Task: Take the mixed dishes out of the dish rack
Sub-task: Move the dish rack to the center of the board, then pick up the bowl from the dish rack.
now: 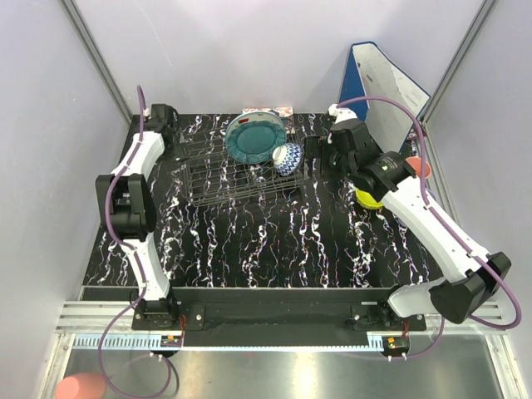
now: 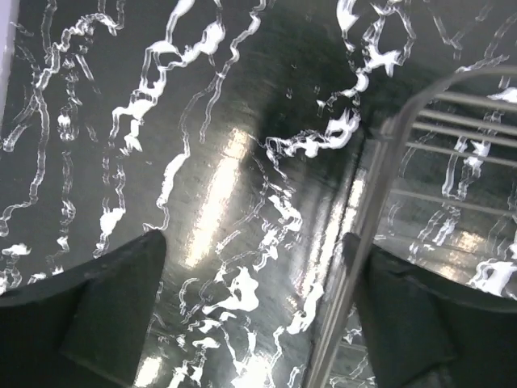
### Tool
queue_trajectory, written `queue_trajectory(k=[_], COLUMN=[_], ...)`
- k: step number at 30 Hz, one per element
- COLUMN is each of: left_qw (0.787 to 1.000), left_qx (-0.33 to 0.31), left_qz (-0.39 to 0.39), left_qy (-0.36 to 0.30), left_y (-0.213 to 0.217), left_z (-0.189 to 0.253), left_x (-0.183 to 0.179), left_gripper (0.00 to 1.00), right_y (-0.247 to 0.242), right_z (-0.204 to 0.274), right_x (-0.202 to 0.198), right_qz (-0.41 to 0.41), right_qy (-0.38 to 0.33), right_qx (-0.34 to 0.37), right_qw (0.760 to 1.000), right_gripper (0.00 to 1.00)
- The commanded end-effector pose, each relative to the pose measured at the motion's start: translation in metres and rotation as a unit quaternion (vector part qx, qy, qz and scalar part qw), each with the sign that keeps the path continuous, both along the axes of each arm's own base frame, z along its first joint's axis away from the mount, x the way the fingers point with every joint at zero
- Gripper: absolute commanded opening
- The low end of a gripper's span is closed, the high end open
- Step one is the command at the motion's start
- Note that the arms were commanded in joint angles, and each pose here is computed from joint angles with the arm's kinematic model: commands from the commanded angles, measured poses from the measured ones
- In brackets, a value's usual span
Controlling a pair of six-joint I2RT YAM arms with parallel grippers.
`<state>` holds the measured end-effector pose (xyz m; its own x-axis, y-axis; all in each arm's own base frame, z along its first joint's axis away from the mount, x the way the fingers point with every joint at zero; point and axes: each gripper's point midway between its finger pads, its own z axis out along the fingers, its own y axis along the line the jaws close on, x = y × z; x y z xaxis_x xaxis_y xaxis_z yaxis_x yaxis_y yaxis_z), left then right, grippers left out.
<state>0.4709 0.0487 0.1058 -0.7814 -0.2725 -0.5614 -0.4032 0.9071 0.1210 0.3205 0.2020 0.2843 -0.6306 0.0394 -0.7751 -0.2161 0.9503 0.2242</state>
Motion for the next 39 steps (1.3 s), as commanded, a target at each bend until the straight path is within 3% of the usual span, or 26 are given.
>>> queue_trajectory(k=[1,6,12,16,20,26,32,34,39], left_qw=[0.996,0.985,0.971,0.966,0.955,0.955,0.949,0.948,0.951], left_qx=[-0.012,-0.035,-0.055,-0.11,-0.149,-0.179,-0.212,-0.217,-0.223], left_qz=[0.014,0.031,0.002,-0.054,-0.059,-0.072,-0.086,-0.088,-0.084], left_qy=[-0.09,-0.169,-0.233,-0.229,-0.251,-0.224,-0.217,-0.216,-0.199], left_y=[-0.006,-0.017,-0.06,-0.111,-0.129,-0.138,-0.15,-0.153,-0.157], left_z=[0.068,0.134,0.181,0.163,0.152,0.131,0.131,0.131,0.121], left_x=[0.008,-0.021,-0.077,-0.121,-0.162,-0.196,-0.208,-0.208,-0.207], left_gripper=[0.99,0.99,0.99,0.99,0.99,0.99,0.99,0.99,0.99], right_y=[0.006,0.0,0.015,0.035,0.045,0.046,0.034,0.031,0.034], right_z=[0.029,0.019,-0.023,-0.019,-0.013,-0.031,-0.04,-0.035,-0.048], right_x=[0.003,0.015,0.04,0.055,0.072,0.08,0.084,0.091,0.106], right_qz=[-0.003,-0.066,-0.056,-0.044,-0.053,-0.089,-0.108,-0.094,-0.076], right_qy=[-0.034,-0.02,0.081,0.063,0.051,0.081,0.074,0.048,0.062], right_qx=[0.041,0.053,0.139,0.198,0.229,0.252,0.239,0.202,0.144], right_qw=[0.999,0.996,0.985,0.977,0.971,0.96,0.962,0.974,0.985], right_gripper=[1.0,1.0,1.0,1.0,1.0,1.0,1.0,1.0,0.97])
